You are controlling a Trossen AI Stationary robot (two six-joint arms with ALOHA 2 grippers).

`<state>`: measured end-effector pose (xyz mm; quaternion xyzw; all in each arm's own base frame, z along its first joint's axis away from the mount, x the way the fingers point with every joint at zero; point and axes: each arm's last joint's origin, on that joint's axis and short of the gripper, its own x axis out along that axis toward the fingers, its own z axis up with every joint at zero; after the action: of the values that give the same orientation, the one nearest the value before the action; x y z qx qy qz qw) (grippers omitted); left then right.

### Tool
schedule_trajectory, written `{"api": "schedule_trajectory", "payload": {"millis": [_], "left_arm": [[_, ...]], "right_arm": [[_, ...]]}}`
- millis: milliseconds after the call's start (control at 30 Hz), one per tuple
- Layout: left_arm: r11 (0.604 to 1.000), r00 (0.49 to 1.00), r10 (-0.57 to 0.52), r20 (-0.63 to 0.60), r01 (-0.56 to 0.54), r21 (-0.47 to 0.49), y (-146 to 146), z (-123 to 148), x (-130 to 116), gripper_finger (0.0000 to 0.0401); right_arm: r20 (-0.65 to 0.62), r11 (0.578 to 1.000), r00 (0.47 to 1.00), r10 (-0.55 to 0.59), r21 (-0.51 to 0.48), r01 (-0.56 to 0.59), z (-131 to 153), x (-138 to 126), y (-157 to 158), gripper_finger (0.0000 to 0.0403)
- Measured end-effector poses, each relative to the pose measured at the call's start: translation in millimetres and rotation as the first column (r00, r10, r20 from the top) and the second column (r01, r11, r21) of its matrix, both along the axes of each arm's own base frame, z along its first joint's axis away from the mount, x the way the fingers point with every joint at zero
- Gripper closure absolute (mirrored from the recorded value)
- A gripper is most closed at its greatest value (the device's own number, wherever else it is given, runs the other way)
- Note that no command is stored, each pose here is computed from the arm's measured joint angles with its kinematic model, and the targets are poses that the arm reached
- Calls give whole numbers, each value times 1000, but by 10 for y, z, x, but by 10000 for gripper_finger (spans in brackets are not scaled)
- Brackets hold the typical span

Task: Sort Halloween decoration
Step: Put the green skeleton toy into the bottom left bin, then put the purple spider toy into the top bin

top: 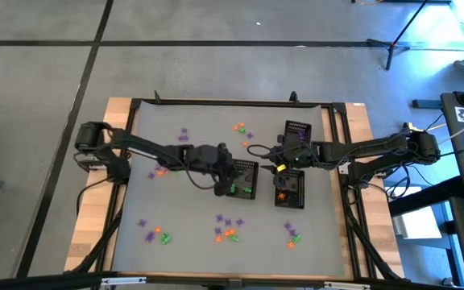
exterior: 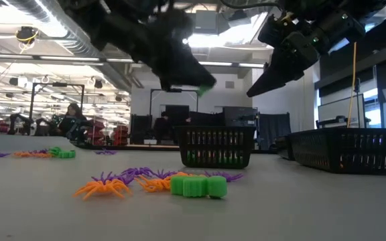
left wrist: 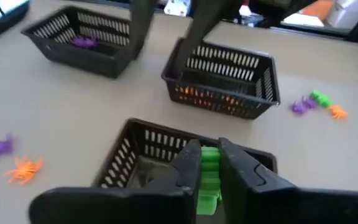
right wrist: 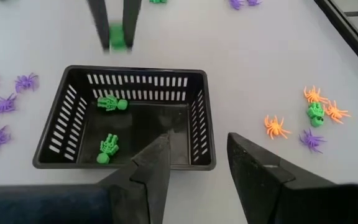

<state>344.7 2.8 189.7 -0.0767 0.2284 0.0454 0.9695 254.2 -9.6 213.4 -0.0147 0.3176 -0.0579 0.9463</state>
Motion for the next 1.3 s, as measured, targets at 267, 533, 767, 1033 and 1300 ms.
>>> {"api": "schedule_trajectory", "payload": {"millis": [267,533,767,1033,1300], "left_arm": [[999,999,50,-10,-50,-3,102,-156,66,281],[993,993,118,-1,-118,1,254,20,-25,272],[965,963,253,-90,-245,97,390,411,-419,273],[732,707,673,-217,-594,333,521,424,-825,273],[570,367,770,-522,-763,304,1038,123,-1221,273]], "right_arm": [[-1,1000,1000,0,0,0,0,-1,0,246],[-16,1000,1000,0,1,0,-10,-11,0,246],[-30,1000,1000,0,2,1,-19,-21,1,246],[-22,1000,1000,-1,2,1,-14,-16,1,246],[24,1000,1000,-1,1,1,23,11,1,246]]}}
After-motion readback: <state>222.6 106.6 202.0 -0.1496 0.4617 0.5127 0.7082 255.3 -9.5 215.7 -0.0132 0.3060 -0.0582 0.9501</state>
